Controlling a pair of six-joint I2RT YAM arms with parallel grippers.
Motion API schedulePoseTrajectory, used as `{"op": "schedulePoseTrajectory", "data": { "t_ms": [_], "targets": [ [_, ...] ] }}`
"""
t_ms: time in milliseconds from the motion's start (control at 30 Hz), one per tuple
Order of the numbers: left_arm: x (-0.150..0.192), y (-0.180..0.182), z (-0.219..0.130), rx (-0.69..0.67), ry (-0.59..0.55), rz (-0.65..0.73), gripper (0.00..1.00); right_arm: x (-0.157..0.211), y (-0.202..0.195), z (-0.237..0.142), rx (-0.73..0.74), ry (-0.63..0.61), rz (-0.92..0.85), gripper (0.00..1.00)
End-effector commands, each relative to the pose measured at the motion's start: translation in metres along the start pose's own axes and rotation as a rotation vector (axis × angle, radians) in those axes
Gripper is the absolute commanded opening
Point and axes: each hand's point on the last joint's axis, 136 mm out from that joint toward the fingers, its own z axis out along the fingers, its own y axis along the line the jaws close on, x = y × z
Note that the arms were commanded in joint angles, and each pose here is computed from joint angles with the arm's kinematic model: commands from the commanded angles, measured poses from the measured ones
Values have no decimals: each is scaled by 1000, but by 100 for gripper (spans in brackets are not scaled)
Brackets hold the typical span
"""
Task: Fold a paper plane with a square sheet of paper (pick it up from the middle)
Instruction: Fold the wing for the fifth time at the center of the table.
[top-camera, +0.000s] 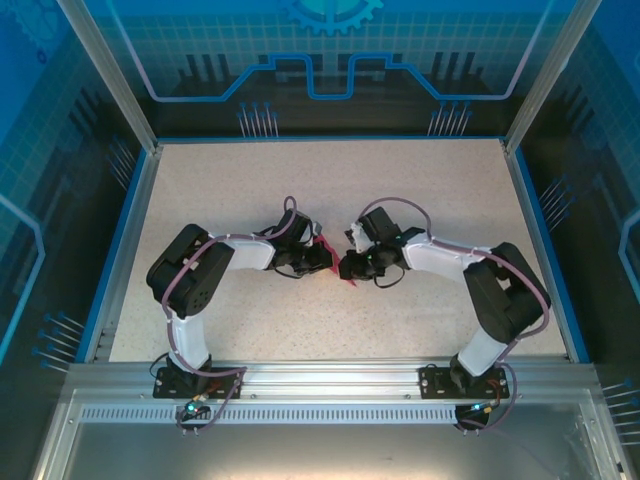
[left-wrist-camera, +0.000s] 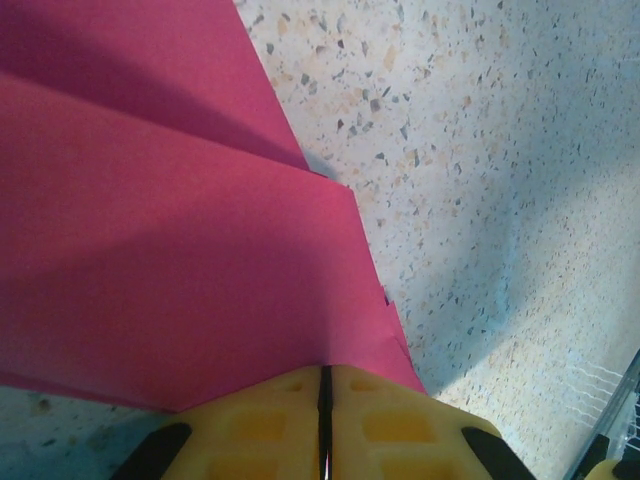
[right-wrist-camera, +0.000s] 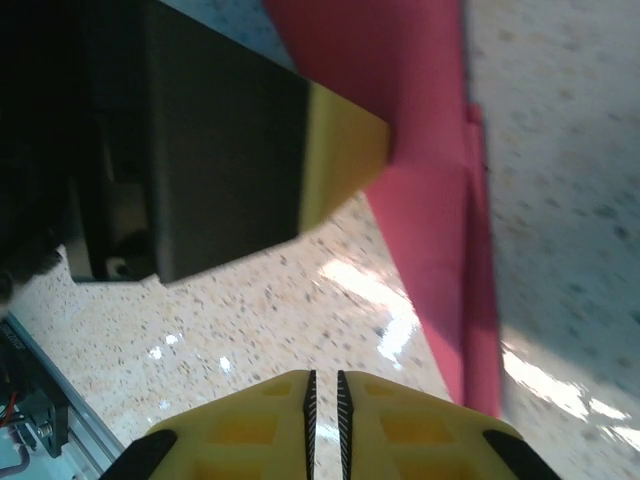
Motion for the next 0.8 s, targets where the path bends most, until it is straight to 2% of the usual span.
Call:
{"op": "schedulePoseTrajectory", "data": {
  "t_ms": [0, 400, 733, 767],
  "targets": [
    [25, 53, 16, -173, 71, -61, 8, 4, -7, 15, 39, 48, 18, 12],
    [25, 56, 16, -193, 72, -62, 8, 9, -34, 22, 123, 70, 52, 8],
    [25, 57, 15, -201, 73, -60, 8, 23, -58, 22, 65, 95, 127, 7],
    [25, 58, 16, -203, 76, -58, 8, 34, -67, 24, 65, 118, 150, 7]
  ]
}}
